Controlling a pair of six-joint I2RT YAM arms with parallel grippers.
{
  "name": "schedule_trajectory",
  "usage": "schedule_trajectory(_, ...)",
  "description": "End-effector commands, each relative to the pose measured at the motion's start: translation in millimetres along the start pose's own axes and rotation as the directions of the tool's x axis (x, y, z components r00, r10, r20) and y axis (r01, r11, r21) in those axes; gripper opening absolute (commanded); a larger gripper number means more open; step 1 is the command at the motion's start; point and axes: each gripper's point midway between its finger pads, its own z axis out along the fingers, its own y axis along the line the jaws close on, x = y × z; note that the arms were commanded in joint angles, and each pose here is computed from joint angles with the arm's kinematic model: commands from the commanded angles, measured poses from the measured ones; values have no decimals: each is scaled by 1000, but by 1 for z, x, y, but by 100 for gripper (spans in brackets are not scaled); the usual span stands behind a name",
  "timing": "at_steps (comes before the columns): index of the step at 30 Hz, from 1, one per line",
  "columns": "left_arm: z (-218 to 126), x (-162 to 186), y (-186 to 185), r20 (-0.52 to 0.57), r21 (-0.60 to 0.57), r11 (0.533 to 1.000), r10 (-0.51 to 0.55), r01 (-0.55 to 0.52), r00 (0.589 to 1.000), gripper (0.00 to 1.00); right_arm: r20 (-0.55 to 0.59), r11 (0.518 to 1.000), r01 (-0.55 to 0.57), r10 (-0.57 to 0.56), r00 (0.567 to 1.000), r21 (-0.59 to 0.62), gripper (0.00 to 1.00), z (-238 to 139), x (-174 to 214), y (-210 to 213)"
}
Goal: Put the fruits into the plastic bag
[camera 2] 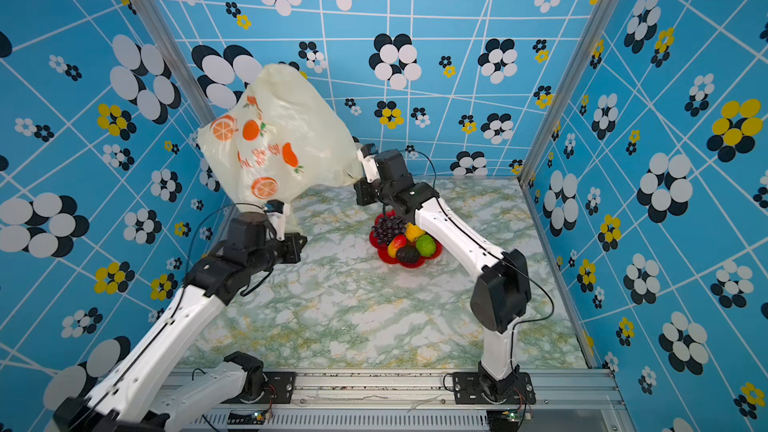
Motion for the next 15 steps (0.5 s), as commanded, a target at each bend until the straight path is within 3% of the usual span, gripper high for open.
schedule_trajectory(1, -46, -24, 4, 139, -22, 999, -32, 36, 990, 0, 106, 992, -73, 84, 991, -102, 0, -73, -34, 47)
schedule_trajectory(10, -108, -60, -7, 278, -2, 1000, 3, -3, 960, 0, 217, 980, -41, 84, 973, -196, 0, -95, -69, 71)
schedule_trajectory(15, -132, -101, -5, 360, 4, 1000, -24, 24, 933, 0, 355, 961, 32, 70, 932, -275, 0, -115, -108, 96)
